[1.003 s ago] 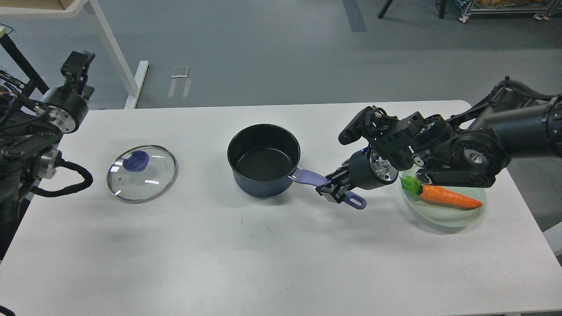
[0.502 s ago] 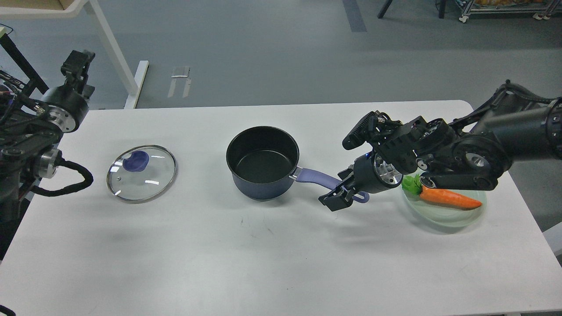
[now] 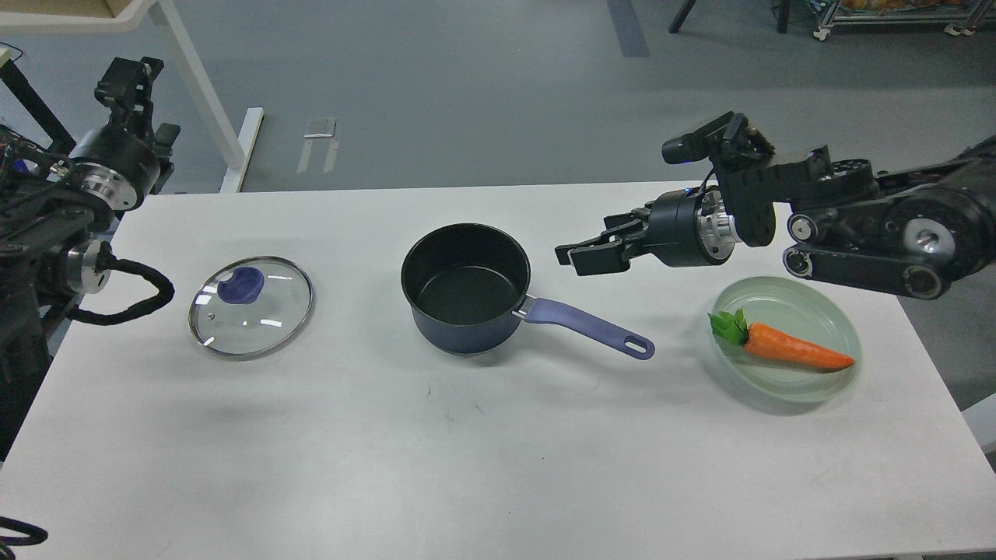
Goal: Open pot lid
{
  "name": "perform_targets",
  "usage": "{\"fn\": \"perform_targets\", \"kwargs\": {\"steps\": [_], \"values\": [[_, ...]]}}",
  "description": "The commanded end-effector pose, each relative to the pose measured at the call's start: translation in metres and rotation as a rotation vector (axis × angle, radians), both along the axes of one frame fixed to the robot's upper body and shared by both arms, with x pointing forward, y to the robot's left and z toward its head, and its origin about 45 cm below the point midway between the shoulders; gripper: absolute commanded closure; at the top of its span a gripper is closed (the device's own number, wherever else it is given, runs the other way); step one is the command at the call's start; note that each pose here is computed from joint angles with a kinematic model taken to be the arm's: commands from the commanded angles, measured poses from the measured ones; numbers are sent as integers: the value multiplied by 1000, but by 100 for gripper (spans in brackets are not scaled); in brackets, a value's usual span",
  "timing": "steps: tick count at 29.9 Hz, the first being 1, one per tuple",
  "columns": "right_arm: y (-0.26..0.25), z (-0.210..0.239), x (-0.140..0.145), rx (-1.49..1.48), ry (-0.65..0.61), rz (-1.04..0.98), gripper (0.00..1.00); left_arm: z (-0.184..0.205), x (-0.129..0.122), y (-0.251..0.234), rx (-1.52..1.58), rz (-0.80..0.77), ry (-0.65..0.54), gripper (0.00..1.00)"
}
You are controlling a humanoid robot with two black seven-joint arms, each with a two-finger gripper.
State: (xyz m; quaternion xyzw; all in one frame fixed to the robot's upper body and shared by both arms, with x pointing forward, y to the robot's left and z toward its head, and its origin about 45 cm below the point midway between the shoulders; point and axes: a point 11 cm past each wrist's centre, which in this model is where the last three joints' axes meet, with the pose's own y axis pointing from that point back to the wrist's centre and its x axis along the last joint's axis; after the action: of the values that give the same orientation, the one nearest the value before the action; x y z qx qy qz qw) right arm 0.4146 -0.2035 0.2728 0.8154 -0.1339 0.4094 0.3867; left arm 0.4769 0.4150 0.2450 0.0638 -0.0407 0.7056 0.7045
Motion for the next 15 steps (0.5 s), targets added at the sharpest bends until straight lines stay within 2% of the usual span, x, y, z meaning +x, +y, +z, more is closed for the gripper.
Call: {"fn": "perform_targets", "kwargs": {"steps": [1,6,15], "values": [[-33,8,6,225,-4,-173,1,-7,4,-20,-55,-23,0,1],[-69,-4,9,626,112,-469,1,-16,10,-52,-139,-44,2,1],[-146,-12,27,1184,229,-910,1,-34,11,-74,-395,25,-2,1]]}}
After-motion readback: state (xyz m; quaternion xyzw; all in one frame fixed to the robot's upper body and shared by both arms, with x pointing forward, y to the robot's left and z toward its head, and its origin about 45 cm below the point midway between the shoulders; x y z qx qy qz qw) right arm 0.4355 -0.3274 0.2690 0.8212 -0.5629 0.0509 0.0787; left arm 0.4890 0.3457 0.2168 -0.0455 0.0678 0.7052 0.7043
